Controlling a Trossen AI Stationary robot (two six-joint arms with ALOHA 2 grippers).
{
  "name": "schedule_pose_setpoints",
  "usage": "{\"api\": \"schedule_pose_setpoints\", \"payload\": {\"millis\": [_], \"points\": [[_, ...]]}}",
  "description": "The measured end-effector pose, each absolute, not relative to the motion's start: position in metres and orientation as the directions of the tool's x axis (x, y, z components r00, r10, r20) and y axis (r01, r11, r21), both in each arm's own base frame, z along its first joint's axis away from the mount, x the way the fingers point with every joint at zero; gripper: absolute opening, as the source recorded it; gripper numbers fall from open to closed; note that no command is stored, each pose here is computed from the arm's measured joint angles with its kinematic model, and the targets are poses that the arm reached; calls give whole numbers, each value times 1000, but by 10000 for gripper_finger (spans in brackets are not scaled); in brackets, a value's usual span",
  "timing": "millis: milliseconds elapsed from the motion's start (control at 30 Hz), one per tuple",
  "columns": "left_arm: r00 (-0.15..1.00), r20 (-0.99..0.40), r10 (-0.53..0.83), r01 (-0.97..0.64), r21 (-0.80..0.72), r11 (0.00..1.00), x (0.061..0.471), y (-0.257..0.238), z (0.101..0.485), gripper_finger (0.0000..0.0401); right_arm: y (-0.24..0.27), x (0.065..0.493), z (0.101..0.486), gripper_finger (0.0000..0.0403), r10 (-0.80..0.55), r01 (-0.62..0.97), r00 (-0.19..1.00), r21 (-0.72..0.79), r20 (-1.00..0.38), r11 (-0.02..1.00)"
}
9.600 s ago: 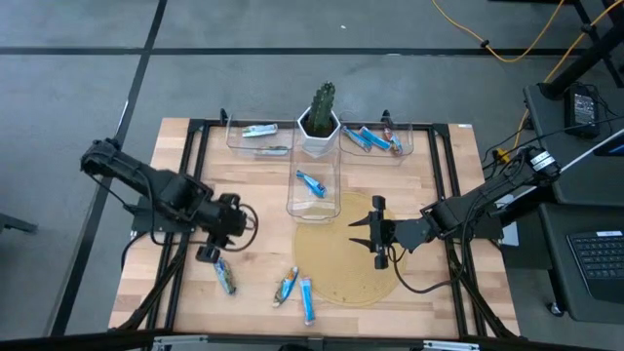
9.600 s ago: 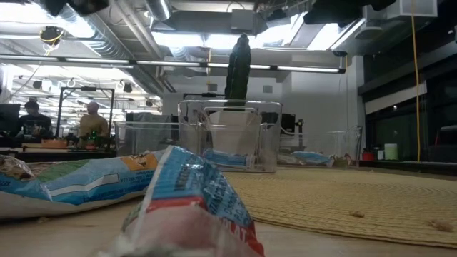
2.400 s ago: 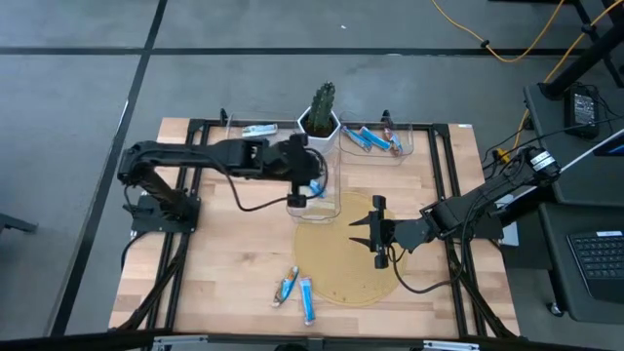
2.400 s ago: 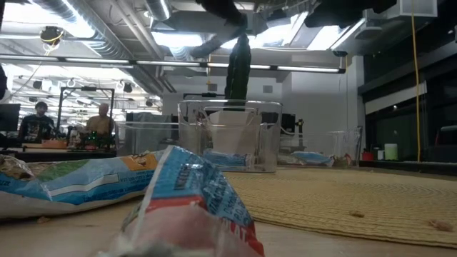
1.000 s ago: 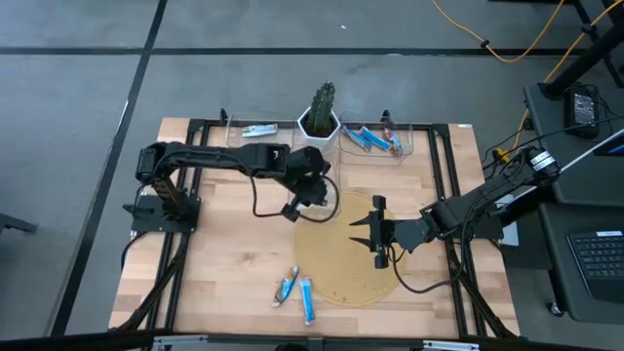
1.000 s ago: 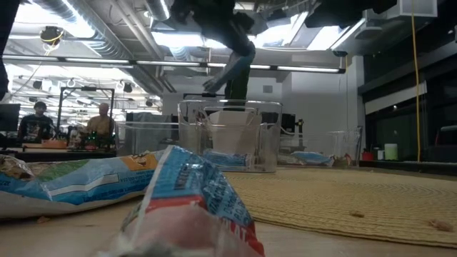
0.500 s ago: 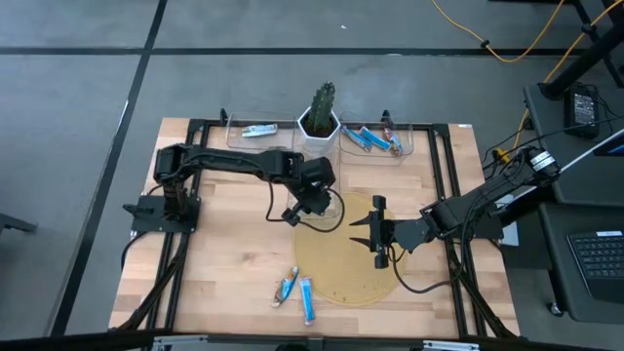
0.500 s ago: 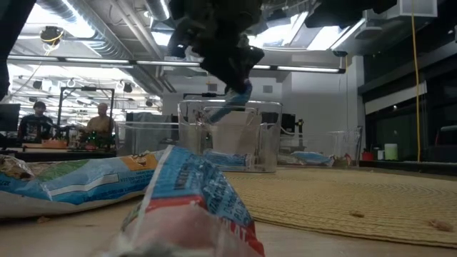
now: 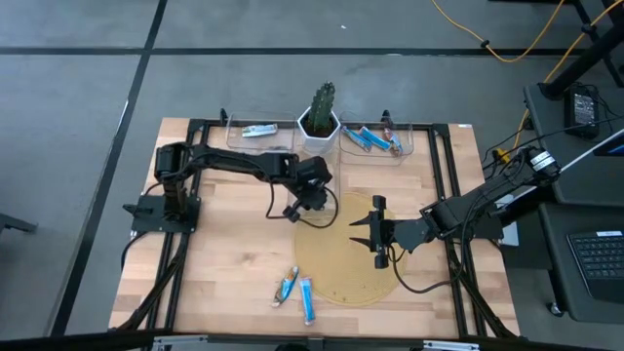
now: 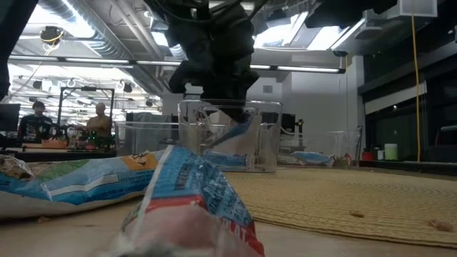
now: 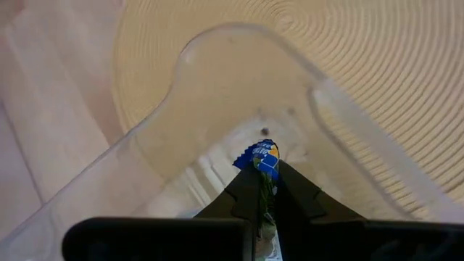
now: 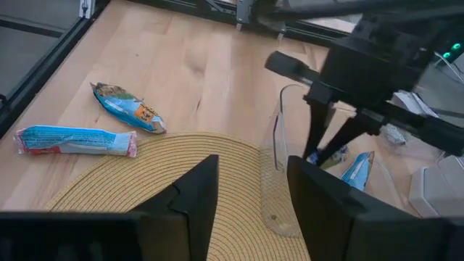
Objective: Pick and place Granola Bars by type
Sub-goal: Put the blue green granola bar into the middle transparent bin
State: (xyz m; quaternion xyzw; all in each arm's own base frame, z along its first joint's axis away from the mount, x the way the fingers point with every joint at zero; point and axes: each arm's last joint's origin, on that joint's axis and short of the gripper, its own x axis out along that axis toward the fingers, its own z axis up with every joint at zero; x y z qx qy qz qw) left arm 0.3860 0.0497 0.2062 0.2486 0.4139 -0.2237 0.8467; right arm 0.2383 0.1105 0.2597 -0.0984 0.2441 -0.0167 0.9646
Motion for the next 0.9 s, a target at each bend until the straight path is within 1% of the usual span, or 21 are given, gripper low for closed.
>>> {"api": "schedule_pose_setpoints", "payload": {"millis": [300,367,433,633,800,900], "points": [[592,-791,-155,557,262,788,387,62,207,15,110,238,260,168,-80,-16,881,-198,-467,980],[584,-797,-154,554,254,793,388,64,203,15,110,238,260,168,-80,-16,881,-197,-467,980],[552,-818,-160,566,226,793,386,62,199,15,110,238,260,168,-80,-14,881,-195,-467,981],[528,-827,-195,571,176,802,390,64,184,15,110,238,260,168,-80,-14,880,-195,-467,981],[523,-836,-165,582,209,786,393,66,176,15,111,238,260,168,-75,-19,880,-193,-469,981],[549,-820,-160,571,229,789,394,67,180,15,111,238,260,168,-74,-21,880,-195,-469,981]]}}
